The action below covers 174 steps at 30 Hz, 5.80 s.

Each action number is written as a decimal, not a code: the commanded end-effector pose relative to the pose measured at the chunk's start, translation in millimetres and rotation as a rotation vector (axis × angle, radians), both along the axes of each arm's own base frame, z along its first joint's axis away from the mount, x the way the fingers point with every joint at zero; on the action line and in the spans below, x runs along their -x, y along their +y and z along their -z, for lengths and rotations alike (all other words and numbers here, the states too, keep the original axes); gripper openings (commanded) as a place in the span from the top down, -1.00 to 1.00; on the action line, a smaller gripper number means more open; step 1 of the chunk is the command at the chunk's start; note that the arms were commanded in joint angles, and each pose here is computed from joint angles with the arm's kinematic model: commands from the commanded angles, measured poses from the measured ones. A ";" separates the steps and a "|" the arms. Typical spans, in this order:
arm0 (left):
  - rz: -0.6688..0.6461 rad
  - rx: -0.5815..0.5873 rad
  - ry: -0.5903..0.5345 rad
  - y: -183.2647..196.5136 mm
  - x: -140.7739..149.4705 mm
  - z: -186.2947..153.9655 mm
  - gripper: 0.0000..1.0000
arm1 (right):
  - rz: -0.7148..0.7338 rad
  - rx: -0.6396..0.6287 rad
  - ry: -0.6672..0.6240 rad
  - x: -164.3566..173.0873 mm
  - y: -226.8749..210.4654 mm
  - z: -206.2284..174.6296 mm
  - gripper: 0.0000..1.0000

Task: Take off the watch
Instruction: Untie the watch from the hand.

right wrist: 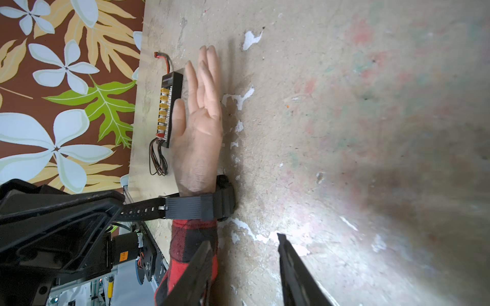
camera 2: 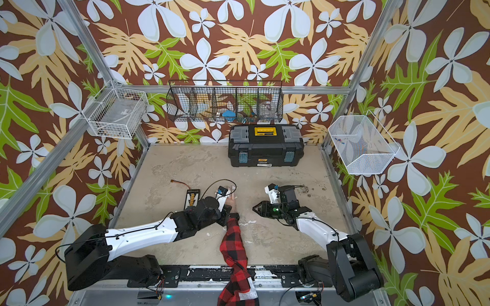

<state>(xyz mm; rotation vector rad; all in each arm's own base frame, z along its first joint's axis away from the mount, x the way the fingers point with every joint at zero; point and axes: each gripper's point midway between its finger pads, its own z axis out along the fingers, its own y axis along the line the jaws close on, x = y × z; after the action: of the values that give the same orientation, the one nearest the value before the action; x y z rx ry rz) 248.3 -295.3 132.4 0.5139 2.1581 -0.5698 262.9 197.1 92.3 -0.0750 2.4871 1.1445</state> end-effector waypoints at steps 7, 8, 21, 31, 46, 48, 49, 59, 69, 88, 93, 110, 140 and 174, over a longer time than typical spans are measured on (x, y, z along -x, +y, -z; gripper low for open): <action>-0.050 0.114 -0.014 7.7 1.9 -5.7 1.00 | -0.099 -0.014 -0.028 3.7 37.0 -13.9 0.43; -0.053 0.119 -0.014 9.2 2.6 -4.8 1.00 | -0.112 -0.017 -0.029 4.7 41.9 -15.3 0.47; -0.057 0.146 -0.021 13.9 6.0 -9.1 1.00 | -0.241 -0.049 -0.023 15.2 96.9 -23.6 0.67; -0.044 0.149 -0.028 9.7 5.1 -15.1 1.00 | -0.289 -0.041 0.021 23.4 119.4 -6.4 0.74; -0.058 0.152 -0.030 15.7 6.7 -18.9 1.00 | -0.280 0.021 0.092 32.3 115.9 34.6 0.81; -0.075 0.149 -0.026 21.0 7.7 -16.5 1.00 | -0.274 0.032 0.098 33.5 113.3 39.4 0.82; -0.081 0.147 -0.023 23.4 8.7 -15.0 1.00 | -0.271 0.036 0.098 33.0 112.6 41.0 0.83; -0.153 0.086 0.053 53.8 22.5 19.3 1.00 | -0.256 0.066 0.114 34.5 107.4 52.9 0.87; -0.170 0.074 0.177 68.9 43.7 57.2 1.00 | -0.247 0.089 0.130 37.3 102.7 62.3 0.90; -0.168 0.012 0.312 76.0 62.6 102.4 1.00 | -0.204 0.176 0.127 33.8 89.1 71.7 0.96; -0.162 -0.005 0.321 74.0 62.4 106.6 1.00 | -0.199 0.188 0.133 35.0 86.1 73.7 0.96; -0.071 0.078 0.117 21.0 18.9 36.1 1.00 | -0.199 0.166 0.090 34.6 86.1 46.1 0.96; -0.149 0.028 0.110 54.9 26.5 38.3 1.00 | -0.265 0.054 -0.003 34.3 109.8 -10.7 0.20; -0.132 0.116 0.123 60.4 39.9 53.4 1.00 | -0.325 0.456 -0.015 37.8 124.8 30.7 -0.31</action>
<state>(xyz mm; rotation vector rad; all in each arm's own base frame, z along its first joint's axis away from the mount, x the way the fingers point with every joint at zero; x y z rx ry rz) 210.0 -227.0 74.4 0.2734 2.2575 -0.5999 224.6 332.1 71.6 -0.6121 2.7098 0.7845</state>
